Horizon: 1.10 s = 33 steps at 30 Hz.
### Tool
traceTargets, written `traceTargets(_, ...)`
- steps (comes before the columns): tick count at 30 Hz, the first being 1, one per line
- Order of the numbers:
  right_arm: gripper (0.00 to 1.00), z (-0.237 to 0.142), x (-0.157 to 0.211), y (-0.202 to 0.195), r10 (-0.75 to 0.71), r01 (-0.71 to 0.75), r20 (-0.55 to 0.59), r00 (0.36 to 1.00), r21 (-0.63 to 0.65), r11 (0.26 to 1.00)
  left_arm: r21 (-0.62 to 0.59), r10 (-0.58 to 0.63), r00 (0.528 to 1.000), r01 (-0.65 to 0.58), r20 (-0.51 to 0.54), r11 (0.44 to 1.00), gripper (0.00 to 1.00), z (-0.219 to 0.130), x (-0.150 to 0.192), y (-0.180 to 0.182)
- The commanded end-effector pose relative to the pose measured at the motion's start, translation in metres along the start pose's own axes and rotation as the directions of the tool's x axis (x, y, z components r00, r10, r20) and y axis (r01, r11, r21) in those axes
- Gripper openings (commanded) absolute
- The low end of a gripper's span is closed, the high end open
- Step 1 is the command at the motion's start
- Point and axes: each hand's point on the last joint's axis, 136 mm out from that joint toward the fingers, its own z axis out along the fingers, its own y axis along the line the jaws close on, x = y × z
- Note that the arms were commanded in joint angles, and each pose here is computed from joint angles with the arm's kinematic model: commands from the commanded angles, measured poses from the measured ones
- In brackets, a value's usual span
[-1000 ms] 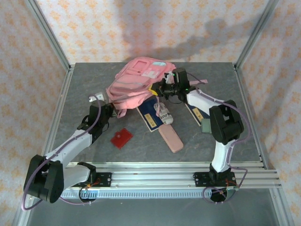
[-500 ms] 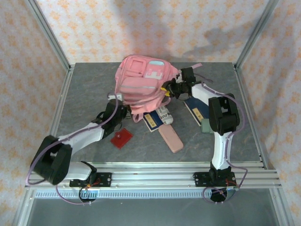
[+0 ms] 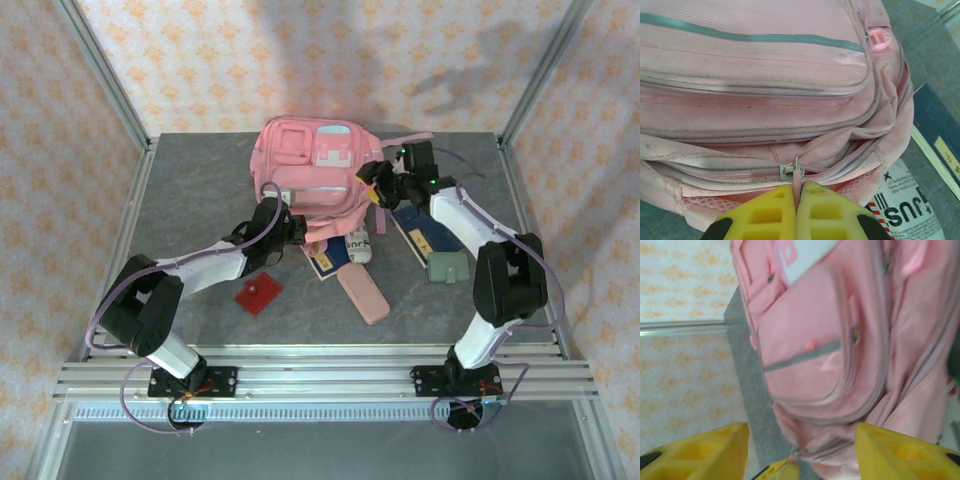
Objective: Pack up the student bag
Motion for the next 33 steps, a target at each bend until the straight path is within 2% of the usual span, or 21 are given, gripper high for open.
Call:
traceTargets(1,0.57,0.022,0.059,-0.024,0.101,-0.094,-0.152,0.983,0.052,0.994,0.069,0.032,0.999,-0.034,0.026,0.997,0.0,0.0,-0.015,-0.02)
traceTargets(5,0.57,0.043,0.097,-0.024,0.167,-0.153,-0.218,0.962,0.082,0.985,0.073,0.029,0.999,-0.031,0.023,0.997,0.0,-0.001,-0.014,-0.02)
traceTargets(8,0.57,0.056,0.107,-0.02,0.192,-0.176,-0.249,0.949,0.084,0.981,0.086,0.031,0.999,-0.033,0.024,0.996,0.0,-0.003,-0.013,-0.022)
traceTargets(15,0.57,0.082,0.097,-0.031,0.291,-0.267,-0.205,0.935,0.138,0.954,0.098,0.053,0.999,-0.054,0.009,0.994,0.0,-0.005,-0.004,-0.024)
traceTargets(19,0.56,0.1,0.085,-0.026,0.295,-0.28,-0.164,0.942,0.109,0.954,0.104,0.065,0.998,-0.063,-0.019,0.993,0.0,-0.001,0.009,-0.025)
traceTargets(21,0.47,0.106,0.079,-0.027,0.297,-0.284,-0.14,0.945,0.105,0.953,0.116,0.062,0.998,-0.059,-0.026,0.991,0.0,0.001,0.014,-0.027)
traceTargets(25,0.0,0.119,0.08,-0.029,0.284,-0.271,-0.166,0.944,0.095,0.958,0.089,0.049,0.999,-0.047,-0.02,0.995,0.0,0.002,0.015,-0.02)
traceTargets(29,0.0,0.111,0.075,-0.024,0.251,-0.241,-0.142,0.958,0.08,0.967,0.008,0.032,0.999,-0.032,-0.004,0.999,0.0,0.002,0.011,-0.002)
traceTargets(33,0.0,0.085,0.06,-0.02,0.215,-0.211,-0.077,0.974,0.051,0.976,-0.111,-0.014,1.0,0.016,0.018,0.994,0.0,0.0,0.006,0.037)
